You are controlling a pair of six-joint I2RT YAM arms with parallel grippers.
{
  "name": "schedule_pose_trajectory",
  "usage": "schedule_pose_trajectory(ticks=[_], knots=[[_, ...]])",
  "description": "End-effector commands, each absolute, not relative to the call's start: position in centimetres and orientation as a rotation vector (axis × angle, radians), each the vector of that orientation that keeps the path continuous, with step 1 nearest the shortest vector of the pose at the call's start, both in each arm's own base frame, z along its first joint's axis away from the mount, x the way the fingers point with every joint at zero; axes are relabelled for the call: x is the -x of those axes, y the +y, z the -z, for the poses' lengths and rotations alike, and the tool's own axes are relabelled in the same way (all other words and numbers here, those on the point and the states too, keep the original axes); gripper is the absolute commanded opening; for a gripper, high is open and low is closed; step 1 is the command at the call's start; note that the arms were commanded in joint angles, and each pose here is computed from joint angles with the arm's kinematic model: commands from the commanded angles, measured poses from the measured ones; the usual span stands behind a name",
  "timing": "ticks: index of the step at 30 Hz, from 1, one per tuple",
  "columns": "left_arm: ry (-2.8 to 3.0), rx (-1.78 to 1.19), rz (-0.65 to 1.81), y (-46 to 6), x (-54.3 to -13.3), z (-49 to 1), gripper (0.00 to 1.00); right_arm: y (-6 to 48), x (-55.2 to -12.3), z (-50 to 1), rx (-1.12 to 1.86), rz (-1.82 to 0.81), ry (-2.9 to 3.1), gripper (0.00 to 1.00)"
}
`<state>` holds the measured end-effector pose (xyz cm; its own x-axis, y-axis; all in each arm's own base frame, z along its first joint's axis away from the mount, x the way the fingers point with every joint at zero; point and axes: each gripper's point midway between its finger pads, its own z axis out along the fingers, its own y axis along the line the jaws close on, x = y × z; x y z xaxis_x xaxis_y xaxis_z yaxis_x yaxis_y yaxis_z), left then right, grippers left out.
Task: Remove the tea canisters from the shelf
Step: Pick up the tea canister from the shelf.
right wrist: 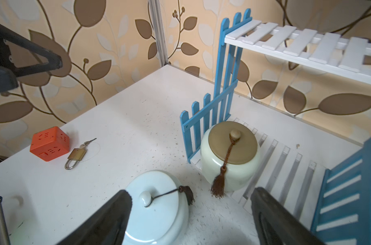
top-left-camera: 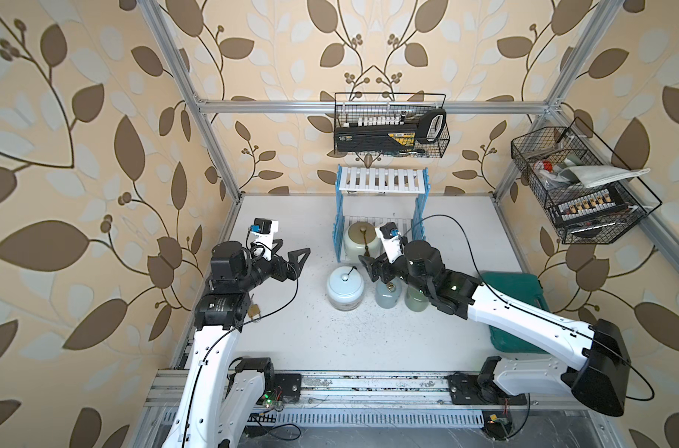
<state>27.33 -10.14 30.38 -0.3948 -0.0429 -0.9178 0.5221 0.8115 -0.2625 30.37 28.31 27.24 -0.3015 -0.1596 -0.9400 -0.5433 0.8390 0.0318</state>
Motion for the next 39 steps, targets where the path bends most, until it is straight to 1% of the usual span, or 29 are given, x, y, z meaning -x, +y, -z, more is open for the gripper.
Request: schedule_pose_trajectory(ticks=[1,5,14,22,30,39], knots=[[1.869,-0.447,0.663,-11.1,-27.3,-32.3,0.99,25.1,-30.0,-26.7,0.502,-0.313,1.902,0.94],[1.849,-0.534,0.668,-12.3,-27.6,-33.5,0.99,21.6,-29.4,-27.6,0.466,-0.241,1.886,0.99],[1.830,-0.660,0.687,-14.4,-29.4,-35.6,0.99,13.7,-27.9,-30.0,0.344,-0.106,1.851,0.99],[1.798,-0.748,0.700,-16.3,-30.9,-36.6,0.99,8.6,-26.3,-29.5,0.259,-0.012,1.834,0.99],[1.836,-0.807,0.702,-17.9,-32.4,-35.9,0.99,6.9,-25.2,-27.1,0.248,-0.008,1.827,0.99],[1.953,-0.879,0.646,-20.7,-34.7,-32.3,0.99,6.6,-24.3,-26.7,0.238,-0.030,1.749,0.99]])
